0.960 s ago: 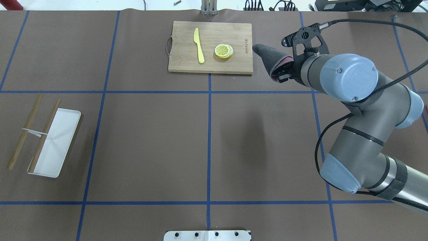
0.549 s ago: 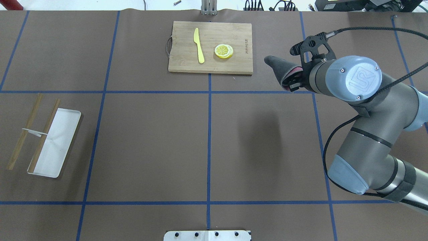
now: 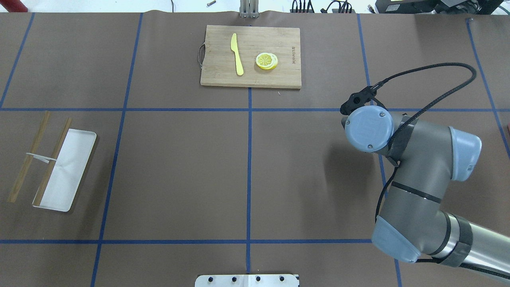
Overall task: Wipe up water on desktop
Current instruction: 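Lower the cloth with the right gripper and wipe the table toward the center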
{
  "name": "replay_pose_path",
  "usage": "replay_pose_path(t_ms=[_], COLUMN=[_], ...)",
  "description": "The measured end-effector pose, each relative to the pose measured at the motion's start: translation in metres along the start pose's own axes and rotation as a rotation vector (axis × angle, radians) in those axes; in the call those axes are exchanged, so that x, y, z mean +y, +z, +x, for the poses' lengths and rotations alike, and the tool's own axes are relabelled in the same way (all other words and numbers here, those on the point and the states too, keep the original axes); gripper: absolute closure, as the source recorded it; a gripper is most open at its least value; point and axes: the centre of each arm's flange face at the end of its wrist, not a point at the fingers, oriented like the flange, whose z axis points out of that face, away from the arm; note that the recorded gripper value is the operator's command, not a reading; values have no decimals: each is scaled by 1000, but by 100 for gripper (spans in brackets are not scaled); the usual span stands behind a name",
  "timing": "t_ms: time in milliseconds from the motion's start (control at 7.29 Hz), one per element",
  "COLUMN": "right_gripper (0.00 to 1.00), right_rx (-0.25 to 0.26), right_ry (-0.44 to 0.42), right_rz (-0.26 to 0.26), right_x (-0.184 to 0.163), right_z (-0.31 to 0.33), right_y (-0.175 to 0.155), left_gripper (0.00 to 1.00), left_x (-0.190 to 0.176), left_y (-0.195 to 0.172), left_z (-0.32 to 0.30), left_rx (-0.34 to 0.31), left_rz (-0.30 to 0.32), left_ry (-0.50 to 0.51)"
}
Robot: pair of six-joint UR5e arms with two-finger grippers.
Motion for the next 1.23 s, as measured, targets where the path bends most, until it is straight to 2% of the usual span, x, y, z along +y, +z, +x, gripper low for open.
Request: replay_pose_path(t_ms=[274,549,960,1235], right_gripper=[100,100,100,100], right_rx=[89,141,133,117], right_ry=[-146,-276,-476,-530], right_rz=[-90,-137,-133,-118], right_x=[-3,-27,-45,-70], right_z=[-22,-40,-34,-50], right_y=[10,28,34,34], left_gripper=[1,1,1,1], left_x=[0,-1,-1,0], left_y=[0,-1,-1,0], left_z=[0,1,1,1], left_rx=[1,1,2,4], left_rz=[1,1,1,1], left_ry=[1,1,1,1])
